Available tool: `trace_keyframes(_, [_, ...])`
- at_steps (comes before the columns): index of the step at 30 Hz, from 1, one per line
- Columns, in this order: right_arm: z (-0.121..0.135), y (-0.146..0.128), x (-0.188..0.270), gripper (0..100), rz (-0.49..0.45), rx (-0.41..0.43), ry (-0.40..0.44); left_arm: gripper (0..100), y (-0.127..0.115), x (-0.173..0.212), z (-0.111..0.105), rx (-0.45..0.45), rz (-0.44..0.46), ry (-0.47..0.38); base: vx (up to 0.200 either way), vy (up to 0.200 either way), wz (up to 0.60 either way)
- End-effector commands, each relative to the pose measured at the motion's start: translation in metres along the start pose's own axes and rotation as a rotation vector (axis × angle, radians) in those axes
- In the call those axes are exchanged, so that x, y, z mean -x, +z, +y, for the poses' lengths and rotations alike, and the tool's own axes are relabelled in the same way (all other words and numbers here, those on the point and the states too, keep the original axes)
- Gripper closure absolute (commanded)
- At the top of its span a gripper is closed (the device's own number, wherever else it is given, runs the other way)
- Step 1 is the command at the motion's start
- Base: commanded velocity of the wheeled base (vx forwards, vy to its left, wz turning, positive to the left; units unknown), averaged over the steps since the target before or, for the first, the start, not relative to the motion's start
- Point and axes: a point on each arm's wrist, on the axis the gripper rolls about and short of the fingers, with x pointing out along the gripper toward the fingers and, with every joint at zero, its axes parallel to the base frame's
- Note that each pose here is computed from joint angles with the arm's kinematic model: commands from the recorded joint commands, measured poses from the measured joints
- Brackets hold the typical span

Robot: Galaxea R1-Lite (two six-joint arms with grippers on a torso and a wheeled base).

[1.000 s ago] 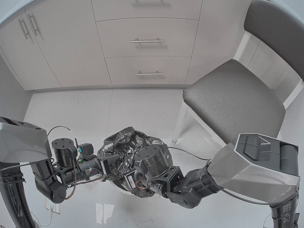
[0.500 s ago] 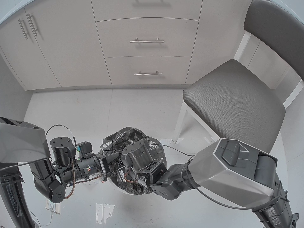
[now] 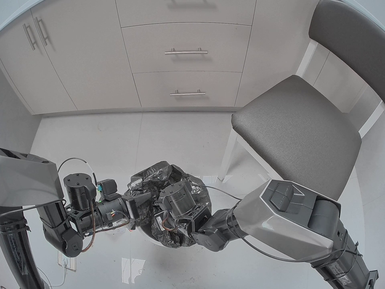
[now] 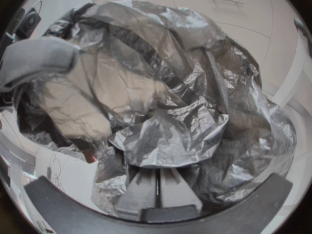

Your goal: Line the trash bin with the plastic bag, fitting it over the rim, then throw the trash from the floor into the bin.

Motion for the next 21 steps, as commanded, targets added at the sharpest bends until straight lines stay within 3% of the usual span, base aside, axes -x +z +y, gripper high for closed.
trace_keyframes(1, [0.001,-0.007,-0.006,100,0.011,0.003,-0.001,100,-0.001,0.000,0.001,0.001,0.003,0.002,0.000,0.000,0.00])
trace_keyframes(21, [0.004,-0.021,-0.021,100,0.016,0.007,-0.037,100,-0.004,-0.001,0.002,0.003,0.014,0.006,0.000,0.000,0.00])
